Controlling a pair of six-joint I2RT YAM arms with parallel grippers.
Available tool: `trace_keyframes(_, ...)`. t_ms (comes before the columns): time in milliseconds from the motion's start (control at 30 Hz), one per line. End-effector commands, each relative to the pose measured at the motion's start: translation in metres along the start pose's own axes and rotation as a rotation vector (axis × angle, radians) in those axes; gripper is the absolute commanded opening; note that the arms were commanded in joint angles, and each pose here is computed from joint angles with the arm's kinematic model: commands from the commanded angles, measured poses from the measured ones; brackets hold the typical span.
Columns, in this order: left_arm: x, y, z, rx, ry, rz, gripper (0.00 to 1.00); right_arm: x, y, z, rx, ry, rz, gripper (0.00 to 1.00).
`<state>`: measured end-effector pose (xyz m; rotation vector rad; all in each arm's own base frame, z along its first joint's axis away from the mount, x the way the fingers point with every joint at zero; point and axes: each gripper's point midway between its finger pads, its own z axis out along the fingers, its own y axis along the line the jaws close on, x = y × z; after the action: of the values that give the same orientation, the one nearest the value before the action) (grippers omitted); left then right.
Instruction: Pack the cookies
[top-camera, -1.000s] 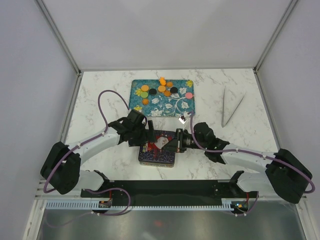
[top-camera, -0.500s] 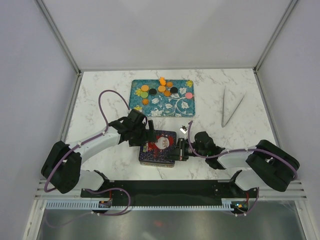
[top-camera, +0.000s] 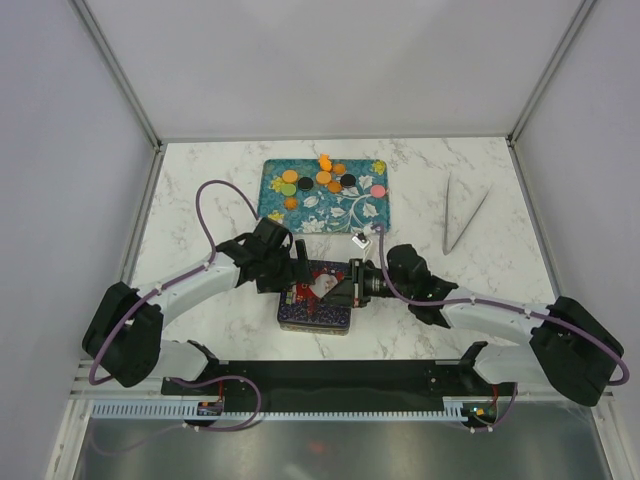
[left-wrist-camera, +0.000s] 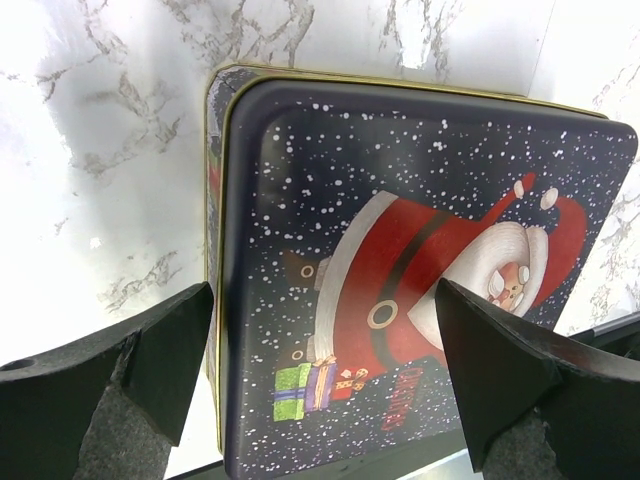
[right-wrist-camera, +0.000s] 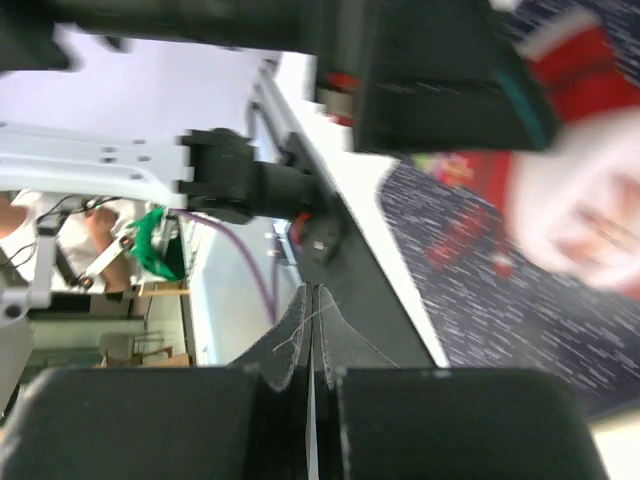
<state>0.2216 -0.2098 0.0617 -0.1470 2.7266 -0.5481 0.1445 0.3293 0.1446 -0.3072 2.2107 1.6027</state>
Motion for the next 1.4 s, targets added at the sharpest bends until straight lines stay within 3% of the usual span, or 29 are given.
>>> trace_keyframes(0,-0.007,0.000,-0.009,0.007,-0.009,0.030,1.00,-0.007,0.037,0.006,-0.094,0.028,-0.072,0.00)
trace_keyframes(100,-0.008,0.001,-0.010,0.014,-0.007,0.025,1.00,-0.005,0.049,0.014,-0.160,0.039,-0.062,0.00)
trace_keyframes(433,-0.006,0.002,-0.008,0.012,0.007,0.022,0.99,0.047,-0.039,0.034,-0.055,0.099,0.041,0.00)
trace_keyframes(600,-0.007,0.003,-0.009,0.011,0.002,0.024,0.99,0.062,-0.056,0.032,-0.057,0.104,0.076,0.00)
trace_keyframes(933,-0.008,0.002,-0.011,0.018,-0.006,0.028,1.00,0.055,-0.048,0.033,-0.064,0.097,0.059,0.00)
trace_keyframes(1067,-0.013,-0.003,-0.018,0.045,-0.021,0.036,1.00,0.041,-0.049,0.032,0.024,0.115,0.021,0.00)
trace_keyframes(1167,-0.013,-0.003,-0.020,0.057,-0.018,0.035,1.00,0.011,-0.040,0.023,0.057,0.077,-0.002,0.14)
trace_keyframes(1233,-0.013,-0.002,-0.022,0.066,-0.020,0.035,1.00,-0.019,-0.027,0.015,0.060,0.006,-0.053,0.29)
trace_keyframes(1300,-0.014,-0.002,-0.025,0.078,-0.026,0.034,1.00,-0.033,-0.019,0.003,0.113,-0.014,-0.077,0.42)
trace_keyframes(1367,-0.017,-0.004,-0.029,0.091,-0.040,0.033,1.00,-0.041,-0.033,-0.010,0.243,-0.054,-0.084,0.49)
